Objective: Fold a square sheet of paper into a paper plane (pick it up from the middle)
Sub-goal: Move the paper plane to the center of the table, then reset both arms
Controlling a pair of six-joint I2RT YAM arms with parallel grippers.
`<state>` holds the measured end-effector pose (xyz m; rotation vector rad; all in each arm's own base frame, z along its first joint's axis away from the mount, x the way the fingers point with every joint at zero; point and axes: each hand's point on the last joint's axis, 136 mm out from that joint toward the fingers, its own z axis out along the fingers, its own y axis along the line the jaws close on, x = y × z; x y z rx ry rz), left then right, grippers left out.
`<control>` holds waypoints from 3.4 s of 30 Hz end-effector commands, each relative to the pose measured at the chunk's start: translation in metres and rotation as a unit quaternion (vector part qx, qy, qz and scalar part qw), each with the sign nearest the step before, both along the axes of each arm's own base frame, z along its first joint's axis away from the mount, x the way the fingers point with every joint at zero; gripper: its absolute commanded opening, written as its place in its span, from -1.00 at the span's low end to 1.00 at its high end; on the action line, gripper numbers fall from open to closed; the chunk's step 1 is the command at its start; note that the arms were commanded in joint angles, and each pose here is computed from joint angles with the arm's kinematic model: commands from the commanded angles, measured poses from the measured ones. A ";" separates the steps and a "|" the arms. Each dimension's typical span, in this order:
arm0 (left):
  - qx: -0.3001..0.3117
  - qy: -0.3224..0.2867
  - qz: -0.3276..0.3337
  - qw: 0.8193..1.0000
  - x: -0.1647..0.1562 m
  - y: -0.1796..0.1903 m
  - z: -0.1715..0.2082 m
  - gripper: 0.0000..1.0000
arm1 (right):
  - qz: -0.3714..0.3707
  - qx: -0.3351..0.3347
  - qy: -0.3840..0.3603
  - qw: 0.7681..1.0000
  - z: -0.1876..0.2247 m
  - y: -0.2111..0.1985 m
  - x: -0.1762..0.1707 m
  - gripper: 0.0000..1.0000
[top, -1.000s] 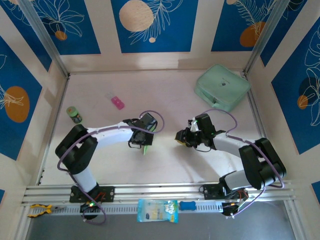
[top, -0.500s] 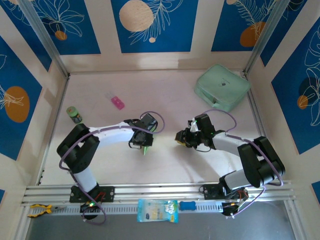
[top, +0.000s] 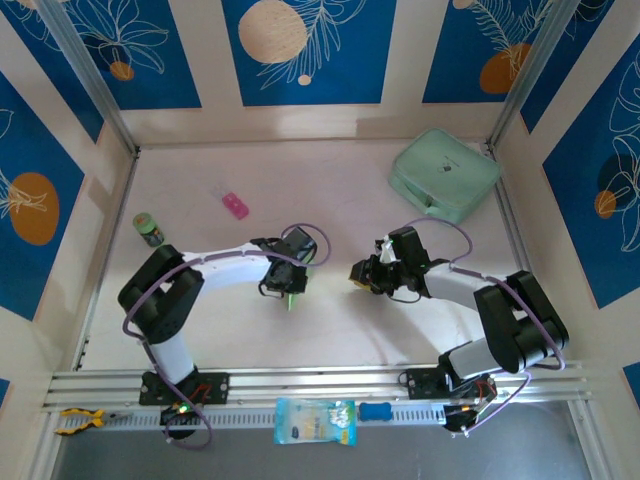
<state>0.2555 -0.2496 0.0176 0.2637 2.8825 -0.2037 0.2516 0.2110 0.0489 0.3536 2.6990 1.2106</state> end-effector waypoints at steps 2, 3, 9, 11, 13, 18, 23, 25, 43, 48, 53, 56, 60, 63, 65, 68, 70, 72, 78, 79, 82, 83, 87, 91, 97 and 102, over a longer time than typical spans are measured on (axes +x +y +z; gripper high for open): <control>0.045 0.035 0.006 0.998 -0.014 0.011 -0.020 -0.65 | 0.006 0.011 -0.003 1.000 0.007 0.006 0.004 -0.41; 0.050 0.038 0.007 0.998 -0.016 0.012 -0.022 -0.64 | 0.007 0.012 -0.005 1.000 0.008 0.006 0.005 -0.40; 0.086 0.050 0.023 0.995 -0.022 0.018 -0.028 -0.56 | 0.007 0.012 -0.003 1.000 0.004 0.006 0.003 -0.40; 0.091 0.056 0.031 0.994 -0.024 0.018 -0.030 -0.53 | 0.008 0.015 -0.004 1.000 0.004 0.007 0.003 -0.40; 0.090 0.062 0.035 0.993 -0.026 0.016 -0.031 -0.51 | 0.009 0.016 -0.004 1.000 0.002 0.007 0.002 -0.40; 0.094 0.067 0.048 0.992 -0.028 0.015 -0.033 -0.41 | 0.009 0.021 -0.008 1.000 0.002 0.005 0.003 -0.40; 0.101 0.068 0.065 0.990 -0.030 0.017 -0.032 -0.36 | 0.007 0.028 -0.010 1.000 0.003 0.001 0.003 -0.40; 0.104 0.066 0.070 0.990 -0.030 0.017 -0.032 -0.35 | 0.006 0.031 -0.013 0.999 0.004 0.001 0.004 -0.40; 0.111 0.040 0.078 0.990 -0.024 0.005 -0.013 -0.24 | 0.002 0.044 -0.019 0.999 0.008 -0.006 0.004 -0.39; 0.096 0.023 0.082 0.992 -0.018 0.001 0.003 -0.22 | -0.001 0.040 -0.024 0.999 0.014 -0.009 0.005 -0.39; 0.081 0.009 0.085 0.993 -0.015 -0.002 0.017 -0.14 | -0.002 0.028 -0.033 0.999 0.022 -0.012 0.007 -0.39; 0.068 0.000 0.086 0.994 -0.013 -0.003 0.026 -0.06 | -0.005 0.012 -0.042 0.999 0.029 -0.016 0.009 -0.38; 0.052 -0.009 0.085 0.995 -0.012 -0.004 0.037 -0.01 | -0.016 -0.013 -0.059 0.998 0.041 -0.025 0.011 -0.36; 0.040 -0.023 0.082 0.996 -0.011 -0.005 0.048 0.01 | -0.027 -0.033 -0.077 0.996 0.052 -0.034 0.015 -0.34; 0.034 -0.035 0.082 0.995 -0.009 -0.002 0.057 0.03 | -0.039 -0.051 -0.093 0.994 0.059 -0.043 0.018 -0.32; 0.023 -0.063 0.078 0.995 -0.005 0.004 0.071 0.06 | -0.060 -0.086 -0.119 0.987 0.072 -0.057 0.023 -0.28; 0.018 -0.088 0.078 0.993 -0.001 0.010 0.082 0.10 | -0.078 -0.119 -0.141 0.980 0.082 -0.070 0.027 -0.20; 0.011 -0.115 0.076 0.990 0.004 0.019 0.093 0.12 | -0.093 -0.156 -0.171 0.968 0.094 -0.084 0.032 -0.08; 0.024 -0.190 0.105 0.976 0.024 0.072 0.118 0.29 | -0.144 -0.307 -0.256 0.905 0.115 -0.140 0.054 0.16; 0.028 -0.200 0.115 0.973 0.028 0.084 0.119 0.35 | -0.148 -0.338 -0.271 0.889 0.114 -0.150 0.059 0.17; 0.040 -0.224 0.140 0.964 0.038 0.116 0.125 0.64 | -0.149 -0.410 -0.303 0.847 0.115 -0.173 0.067 0.17; 0.050 -0.231 0.149 0.960 0.042 0.129 0.126 0.74 | -0.158 -0.430 -0.313 0.832 0.114 -0.181 0.071 0.23; 0.096 -0.253 0.190 0.944 0.052 0.174 0.130 0.99 | -0.123 -0.445 -0.365 0.809 0.099 -0.184 0.082 0.26; 0.116 -0.254 0.226 0.933 0.066 0.208 0.127 0.99 | -0.103 -0.415 -0.383 0.819 0.078 -0.181 0.092 0.27; 0.163 -0.285 0.221 0.918 0.080 0.243 0.124 0.99 | -0.082 -0.369 -0.408 0.831 0.058 -0.172 0.112 0.27; 0.180 -0.335 0.243 0.892 0.084 0.271 0.124 0.99 | -0.091 -0.325 -0.453 0.825 0.076 -0.171 0.129 0.26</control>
